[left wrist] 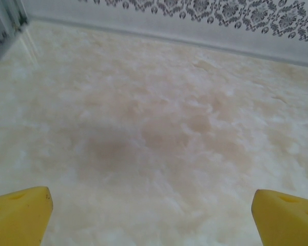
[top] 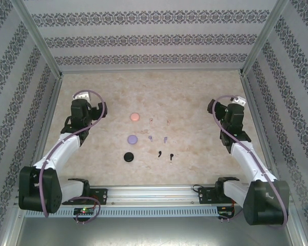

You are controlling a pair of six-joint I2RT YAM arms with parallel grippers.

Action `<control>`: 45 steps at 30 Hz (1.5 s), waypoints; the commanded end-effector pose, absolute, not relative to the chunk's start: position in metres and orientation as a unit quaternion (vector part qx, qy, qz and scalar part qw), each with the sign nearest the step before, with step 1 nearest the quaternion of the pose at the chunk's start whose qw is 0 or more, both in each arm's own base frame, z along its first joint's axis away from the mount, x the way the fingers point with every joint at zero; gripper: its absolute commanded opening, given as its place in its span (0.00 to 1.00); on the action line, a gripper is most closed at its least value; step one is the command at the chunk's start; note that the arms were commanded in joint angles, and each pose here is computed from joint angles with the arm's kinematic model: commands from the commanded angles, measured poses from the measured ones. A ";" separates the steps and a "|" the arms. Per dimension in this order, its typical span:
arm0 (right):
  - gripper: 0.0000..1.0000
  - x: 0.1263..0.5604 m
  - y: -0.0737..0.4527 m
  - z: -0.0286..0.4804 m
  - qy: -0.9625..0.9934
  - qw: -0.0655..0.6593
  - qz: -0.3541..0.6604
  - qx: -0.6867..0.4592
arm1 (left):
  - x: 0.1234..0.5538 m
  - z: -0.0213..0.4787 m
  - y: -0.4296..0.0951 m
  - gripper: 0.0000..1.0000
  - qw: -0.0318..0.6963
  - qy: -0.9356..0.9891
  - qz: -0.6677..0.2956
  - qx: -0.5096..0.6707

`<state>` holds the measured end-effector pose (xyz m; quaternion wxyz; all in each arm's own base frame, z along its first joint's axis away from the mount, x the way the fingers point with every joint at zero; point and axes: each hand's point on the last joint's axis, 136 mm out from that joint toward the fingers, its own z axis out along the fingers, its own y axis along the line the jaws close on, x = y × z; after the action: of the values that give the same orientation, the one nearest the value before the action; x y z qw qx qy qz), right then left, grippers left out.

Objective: Insert the wireless bluetooth earbuds into the charging case

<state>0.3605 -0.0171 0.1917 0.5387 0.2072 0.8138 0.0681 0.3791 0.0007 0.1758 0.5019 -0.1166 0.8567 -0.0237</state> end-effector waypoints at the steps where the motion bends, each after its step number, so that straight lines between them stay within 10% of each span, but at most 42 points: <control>1: 0.98 0.344 0.020 0.197 0.863 0.470 0.085 0.165 | 0.355 0.164 0.000 1.00 0.439 0.872 -0.059 -0.210; 23: 0.84 0.233 0.337 0.122 0.977 0.147 0.099 -0.120 | 0.368 0.188 0.017 0.99 0.389 0.847 -0.093 -0.349; 45: 0.81 0.197 0.414 0.050 0.981 0.065 0.036 -0.178 | 0.363 0.152 0.082 0.99 0.343 0.802 -0.119 -0.475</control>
<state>0.2045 0.4104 0.0534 0.0776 -0.1821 0.9793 0.0434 0.3681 0.0795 0.1581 0.3520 -0.4600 0.8068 -0.1159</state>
